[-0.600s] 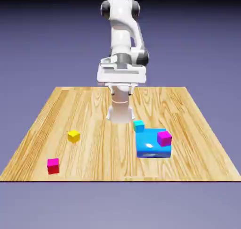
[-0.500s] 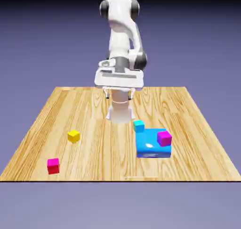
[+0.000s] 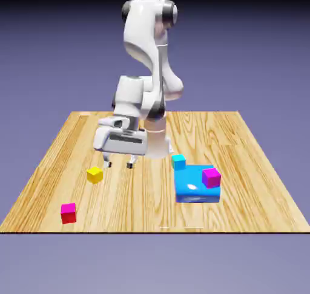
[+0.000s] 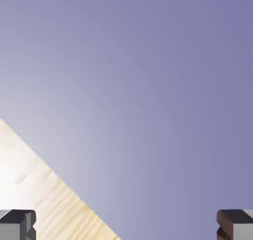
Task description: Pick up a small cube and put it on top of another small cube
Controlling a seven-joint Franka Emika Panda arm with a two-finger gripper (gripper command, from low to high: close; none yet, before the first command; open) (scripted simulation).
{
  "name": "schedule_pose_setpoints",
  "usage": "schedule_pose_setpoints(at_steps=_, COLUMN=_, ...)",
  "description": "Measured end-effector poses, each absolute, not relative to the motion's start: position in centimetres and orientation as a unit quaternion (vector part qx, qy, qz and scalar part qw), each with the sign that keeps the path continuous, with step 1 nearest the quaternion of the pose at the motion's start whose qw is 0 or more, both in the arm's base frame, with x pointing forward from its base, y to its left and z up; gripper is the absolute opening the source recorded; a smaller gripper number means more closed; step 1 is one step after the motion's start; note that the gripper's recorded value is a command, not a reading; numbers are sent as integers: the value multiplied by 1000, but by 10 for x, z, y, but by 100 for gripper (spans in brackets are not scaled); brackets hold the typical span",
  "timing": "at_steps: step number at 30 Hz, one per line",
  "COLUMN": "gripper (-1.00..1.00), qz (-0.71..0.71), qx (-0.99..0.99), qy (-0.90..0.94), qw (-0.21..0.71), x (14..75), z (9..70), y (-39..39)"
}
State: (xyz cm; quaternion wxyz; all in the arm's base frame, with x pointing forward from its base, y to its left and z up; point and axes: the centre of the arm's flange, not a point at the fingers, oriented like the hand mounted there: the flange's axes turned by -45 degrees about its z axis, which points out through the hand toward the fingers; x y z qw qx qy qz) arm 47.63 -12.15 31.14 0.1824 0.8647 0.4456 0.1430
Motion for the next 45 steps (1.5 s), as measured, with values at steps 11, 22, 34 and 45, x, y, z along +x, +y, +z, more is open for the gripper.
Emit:
schedule_pose_setpoints(at_steps=11, gripper=0, qz=-65, qx=703, qy=679, qw=201, x=477, z=212, y=-209)
schedule_pose_setpoints(at_steps=22, gripper=0, qz=-151, qx=613, qy=753, qw=185, x=472, z=125, y=-264)
schedule_pose_setpoints(at_steps=34, gripper=-100, qz=-143, qx=622, qy=751, qw=171, x=446, z=180, y=-247)
schedule_pose_setpoints(at_steps=45, gripper=-100, qz=-116, qx=641, qy=744, qw=149, x=336, z=207, y=-233)
